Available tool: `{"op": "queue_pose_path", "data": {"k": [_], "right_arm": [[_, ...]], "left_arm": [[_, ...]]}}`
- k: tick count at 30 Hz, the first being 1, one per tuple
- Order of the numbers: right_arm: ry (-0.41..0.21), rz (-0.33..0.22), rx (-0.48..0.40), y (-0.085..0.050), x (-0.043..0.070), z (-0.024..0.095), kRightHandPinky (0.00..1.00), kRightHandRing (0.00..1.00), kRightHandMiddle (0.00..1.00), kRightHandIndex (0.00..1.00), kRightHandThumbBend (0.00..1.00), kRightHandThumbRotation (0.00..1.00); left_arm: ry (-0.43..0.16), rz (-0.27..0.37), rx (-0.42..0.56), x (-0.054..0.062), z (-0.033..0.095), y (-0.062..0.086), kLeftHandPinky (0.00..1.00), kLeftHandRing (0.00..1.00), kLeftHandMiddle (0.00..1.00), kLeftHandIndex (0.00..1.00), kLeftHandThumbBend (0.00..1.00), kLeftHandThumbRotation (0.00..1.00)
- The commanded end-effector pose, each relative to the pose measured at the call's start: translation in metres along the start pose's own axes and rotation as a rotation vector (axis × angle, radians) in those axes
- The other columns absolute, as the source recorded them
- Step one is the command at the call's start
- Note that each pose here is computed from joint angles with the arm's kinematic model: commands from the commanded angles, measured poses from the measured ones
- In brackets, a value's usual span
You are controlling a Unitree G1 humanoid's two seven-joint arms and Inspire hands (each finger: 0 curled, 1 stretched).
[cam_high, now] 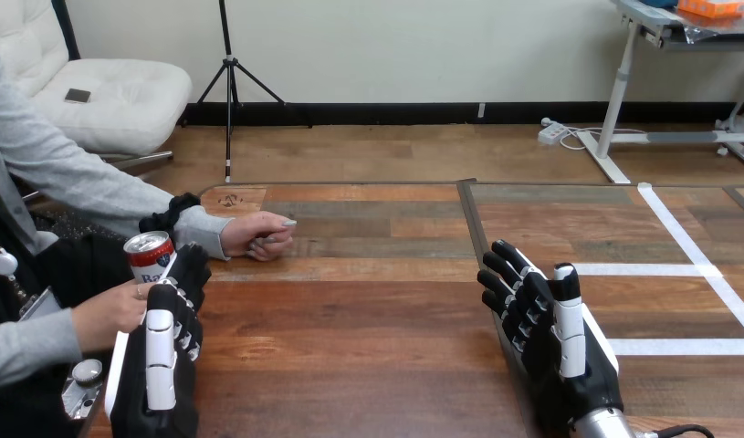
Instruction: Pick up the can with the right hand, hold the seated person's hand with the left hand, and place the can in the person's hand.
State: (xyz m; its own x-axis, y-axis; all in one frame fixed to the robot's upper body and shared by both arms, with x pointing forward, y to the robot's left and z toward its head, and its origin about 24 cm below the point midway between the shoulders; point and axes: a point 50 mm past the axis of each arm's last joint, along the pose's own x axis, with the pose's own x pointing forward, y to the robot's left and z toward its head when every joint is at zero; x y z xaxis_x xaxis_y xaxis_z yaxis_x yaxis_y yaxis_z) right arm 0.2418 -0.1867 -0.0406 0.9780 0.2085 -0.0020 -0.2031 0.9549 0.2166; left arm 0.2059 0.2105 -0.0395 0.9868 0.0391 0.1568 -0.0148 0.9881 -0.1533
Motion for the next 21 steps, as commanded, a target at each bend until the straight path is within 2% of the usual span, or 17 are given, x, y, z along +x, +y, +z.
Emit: {"op": "queue_pose_path", "data": {"k": [1,21], "right_arm": [[-0.078,0.033,-0.019,0.0044,0.0216,0.0186,0.96,0.93,0.93,0.91,0.86,1.00],[-0.073,0.027,-0.026,0.0051,0.0210,0.0188,0.93,0.91,0.91,0.89,0.86,1.00]], "left_arm": [[-0.076,-0.025,-0.018,0.0197,0.0099,-0.0066,1.00,0.97,0.95,0.94,0.69,1.00],[-0.070,-0.042,-0.006,0.0192,0.0101,-0.0066,1.00,0.99,0.97,0.96,0.68,1.00]]}}
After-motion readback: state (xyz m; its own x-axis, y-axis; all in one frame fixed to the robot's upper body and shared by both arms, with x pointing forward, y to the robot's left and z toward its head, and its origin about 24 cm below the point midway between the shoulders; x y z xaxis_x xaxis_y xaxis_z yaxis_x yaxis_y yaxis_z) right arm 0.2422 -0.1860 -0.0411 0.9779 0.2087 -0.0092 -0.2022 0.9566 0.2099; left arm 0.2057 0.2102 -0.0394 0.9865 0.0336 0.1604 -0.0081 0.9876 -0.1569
